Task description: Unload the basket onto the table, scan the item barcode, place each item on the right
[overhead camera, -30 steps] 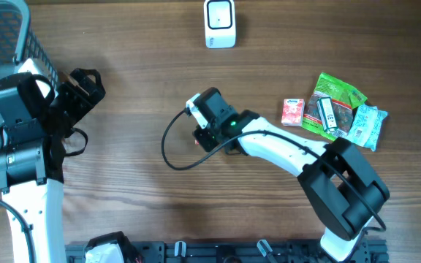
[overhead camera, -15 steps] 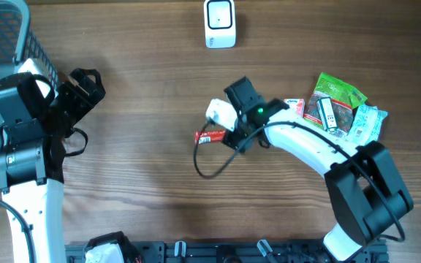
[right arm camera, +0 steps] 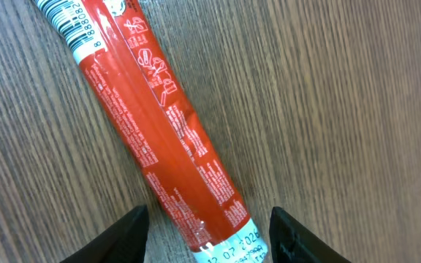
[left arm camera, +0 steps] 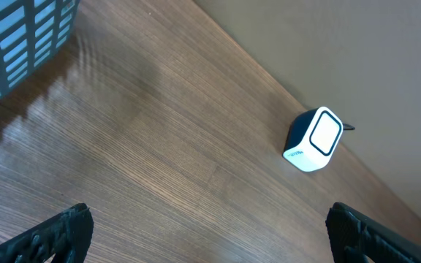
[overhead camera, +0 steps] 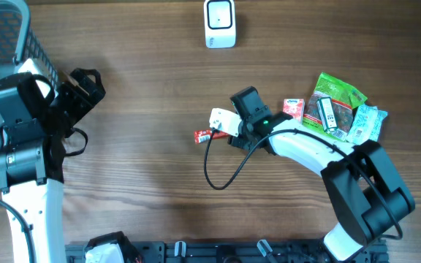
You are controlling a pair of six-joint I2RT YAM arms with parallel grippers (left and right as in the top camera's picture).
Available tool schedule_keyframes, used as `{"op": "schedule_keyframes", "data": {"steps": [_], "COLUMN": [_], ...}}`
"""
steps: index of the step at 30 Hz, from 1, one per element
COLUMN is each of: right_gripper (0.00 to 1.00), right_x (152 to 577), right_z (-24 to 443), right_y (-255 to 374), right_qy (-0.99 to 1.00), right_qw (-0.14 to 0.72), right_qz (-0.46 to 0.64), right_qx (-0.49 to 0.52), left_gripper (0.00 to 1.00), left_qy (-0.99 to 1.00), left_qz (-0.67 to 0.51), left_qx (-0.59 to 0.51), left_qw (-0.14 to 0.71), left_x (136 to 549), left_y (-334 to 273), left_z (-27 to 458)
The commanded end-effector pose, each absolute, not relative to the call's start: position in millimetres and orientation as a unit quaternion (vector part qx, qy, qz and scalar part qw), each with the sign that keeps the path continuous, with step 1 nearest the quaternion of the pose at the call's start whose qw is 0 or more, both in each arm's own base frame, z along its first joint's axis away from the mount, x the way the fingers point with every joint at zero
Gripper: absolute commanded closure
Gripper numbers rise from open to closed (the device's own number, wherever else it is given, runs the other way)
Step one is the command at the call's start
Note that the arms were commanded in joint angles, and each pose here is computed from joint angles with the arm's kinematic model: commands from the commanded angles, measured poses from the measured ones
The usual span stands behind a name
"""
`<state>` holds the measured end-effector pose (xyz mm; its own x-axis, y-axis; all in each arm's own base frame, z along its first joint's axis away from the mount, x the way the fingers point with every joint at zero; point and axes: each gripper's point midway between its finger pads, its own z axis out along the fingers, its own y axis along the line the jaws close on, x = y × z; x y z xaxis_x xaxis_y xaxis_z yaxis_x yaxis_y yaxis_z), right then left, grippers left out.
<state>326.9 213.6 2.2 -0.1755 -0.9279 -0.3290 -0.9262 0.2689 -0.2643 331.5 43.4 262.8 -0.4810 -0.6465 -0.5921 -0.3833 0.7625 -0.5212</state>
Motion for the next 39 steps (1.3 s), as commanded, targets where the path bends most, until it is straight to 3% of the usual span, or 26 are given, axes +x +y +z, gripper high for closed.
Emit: {"op": "schedule_keyframes", "data": {"steps": [1,6,12,17,22,26,33,39], "right_gripper": [0.46,0.43,0.38,0.40,0.41,0.51,0.54,0.64], "right_x": [291,244,199,219,263,260,248,243], "right_z": [-22,-24,-7,5,5,1,-7,-1], "right_y": [201,205,229,234,216,212,212,228], "right_qy": [0.842,0.889,0.873,0.876,0.922,0.941,0.941,0.930], "right_qw": [0.138,0.048,-0.024,0.004,0.049,0.038,0.023,0.023], "right_qz": [0.047,0.136,0.268,0.252,0.143,0.137,0.153,0.203], "right_qx": [-0.520,-0.434,-0.407,-0.412,-0.358,-0.308,-0.302,-0.305], "left_gripper": [0.00,0.00,0.00,0.00,0.00,0.00,0.00,0.00], "left_qy": [0.845,0.845,0.845,0.845,0.845,0.845,0.845,0.845], "left_qz": [-0.158,-0.158,-0.158,-0.158,-0.158,-0.158,-0.158,-0.158], "left_qx": [-0.301,-0.301,-0.301,-0.301,-0.301,-0.301,-0.301,-0.301], "left_qw": [0.412,0.412,0.412,0.412,0.412,0.412,0.412,0.412], "left_x": [331,331,331,331,331,331,331,331], "left_y": [45,45,45,45,45,45,45,45], "left_z": [264,264,264,264,264,264,264,264]}}
